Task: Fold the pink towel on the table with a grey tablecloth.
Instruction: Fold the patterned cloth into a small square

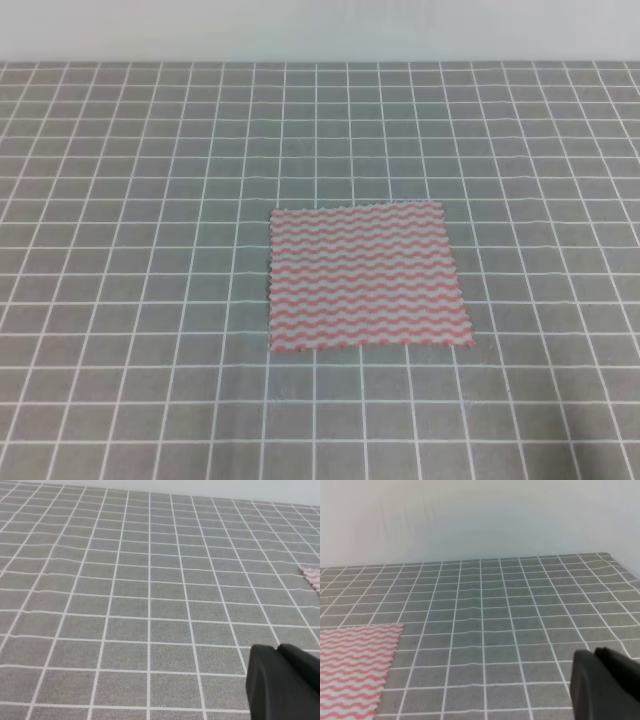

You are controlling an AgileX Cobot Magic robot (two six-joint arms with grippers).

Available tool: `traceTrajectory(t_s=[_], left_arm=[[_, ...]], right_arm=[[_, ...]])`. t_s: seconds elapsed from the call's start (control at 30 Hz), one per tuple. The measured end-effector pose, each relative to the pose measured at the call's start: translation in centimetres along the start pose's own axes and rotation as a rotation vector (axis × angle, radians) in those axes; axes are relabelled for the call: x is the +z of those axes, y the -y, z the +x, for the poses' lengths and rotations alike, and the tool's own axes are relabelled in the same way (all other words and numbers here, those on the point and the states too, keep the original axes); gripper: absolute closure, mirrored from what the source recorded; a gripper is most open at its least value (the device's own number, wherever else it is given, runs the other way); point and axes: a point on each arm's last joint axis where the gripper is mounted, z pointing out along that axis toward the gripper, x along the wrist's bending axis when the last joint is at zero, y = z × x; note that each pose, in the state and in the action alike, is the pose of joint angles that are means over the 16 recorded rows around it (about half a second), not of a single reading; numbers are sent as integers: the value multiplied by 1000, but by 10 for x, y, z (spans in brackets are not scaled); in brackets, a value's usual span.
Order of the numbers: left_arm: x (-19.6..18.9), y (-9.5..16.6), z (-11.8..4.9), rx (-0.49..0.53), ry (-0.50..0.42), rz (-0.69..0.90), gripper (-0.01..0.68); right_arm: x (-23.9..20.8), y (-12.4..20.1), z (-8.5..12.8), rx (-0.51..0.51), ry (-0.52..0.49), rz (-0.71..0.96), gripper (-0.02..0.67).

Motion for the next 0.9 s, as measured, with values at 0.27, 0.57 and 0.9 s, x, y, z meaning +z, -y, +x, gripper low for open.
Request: traceTrajectory(t_s=[0.27,0.57,0.9], left_arm=[[0,0,0,0,0,0,673],[0,0,0,0,0,0,673],[0,1,0,0,0,1,673]], right_arm=[[0,0,0,0,0,2,666],[0,0,0,0,1,3,665],[0,0,0,0,1,3,666]])
